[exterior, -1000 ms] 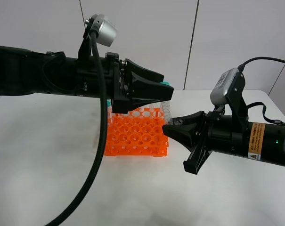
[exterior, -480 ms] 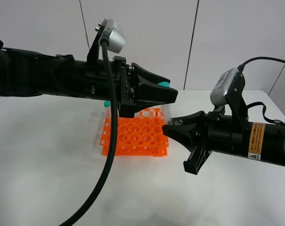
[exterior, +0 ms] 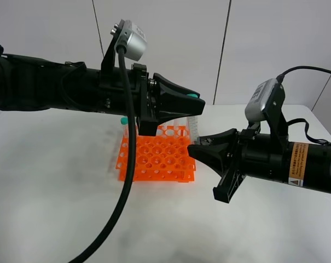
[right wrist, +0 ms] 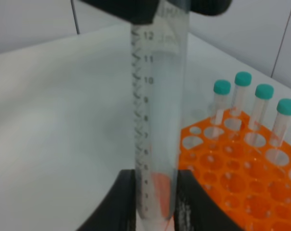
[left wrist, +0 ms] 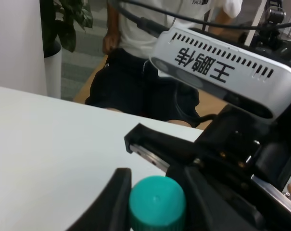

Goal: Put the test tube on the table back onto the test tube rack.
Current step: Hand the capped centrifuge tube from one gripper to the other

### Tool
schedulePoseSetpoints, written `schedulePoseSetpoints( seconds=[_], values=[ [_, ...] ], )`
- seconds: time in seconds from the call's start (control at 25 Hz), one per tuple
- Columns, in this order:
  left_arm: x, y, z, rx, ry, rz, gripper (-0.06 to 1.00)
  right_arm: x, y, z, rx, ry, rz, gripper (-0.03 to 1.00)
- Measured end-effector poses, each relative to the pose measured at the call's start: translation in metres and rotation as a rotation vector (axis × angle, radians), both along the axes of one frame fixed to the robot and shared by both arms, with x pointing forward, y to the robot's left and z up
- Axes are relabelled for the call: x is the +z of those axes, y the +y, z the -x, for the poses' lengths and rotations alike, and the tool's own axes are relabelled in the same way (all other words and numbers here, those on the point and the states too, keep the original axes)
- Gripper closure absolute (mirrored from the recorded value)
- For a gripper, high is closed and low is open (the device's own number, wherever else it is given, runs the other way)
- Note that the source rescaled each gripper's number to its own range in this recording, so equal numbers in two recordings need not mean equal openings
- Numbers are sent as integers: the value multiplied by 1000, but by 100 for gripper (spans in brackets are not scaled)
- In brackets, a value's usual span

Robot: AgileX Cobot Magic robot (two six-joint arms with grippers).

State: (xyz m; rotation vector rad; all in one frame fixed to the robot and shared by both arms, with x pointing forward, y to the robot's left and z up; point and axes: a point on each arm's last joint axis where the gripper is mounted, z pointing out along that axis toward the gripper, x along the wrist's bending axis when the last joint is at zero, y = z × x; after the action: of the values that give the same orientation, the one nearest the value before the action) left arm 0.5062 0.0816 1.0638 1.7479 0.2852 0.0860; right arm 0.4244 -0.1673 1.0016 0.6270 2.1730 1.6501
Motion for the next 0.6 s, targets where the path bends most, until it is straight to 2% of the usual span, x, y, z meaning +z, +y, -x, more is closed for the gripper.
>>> schedulePoseSetpoints(
  seconds=[0.24,0.32,0.44,0.52,0.6],
  values=[
    [3,-1,-1,-3,-12,0,94,1,0,1,7,1,-8,95],
    [3,0,-1,-2,-12,-1,94,1,1,1,15,-2,-5,85],
    [3,0,-2,7,-12,-2,94,1,2,3,39,-11,-3,57],
    [3,0,-2,9,-11,0,94,1,2,4,51,-15,-7,48],
    [3,0,-2,10,-10,1,94,1,3,4,54,-15,-8,44]
  ],
)
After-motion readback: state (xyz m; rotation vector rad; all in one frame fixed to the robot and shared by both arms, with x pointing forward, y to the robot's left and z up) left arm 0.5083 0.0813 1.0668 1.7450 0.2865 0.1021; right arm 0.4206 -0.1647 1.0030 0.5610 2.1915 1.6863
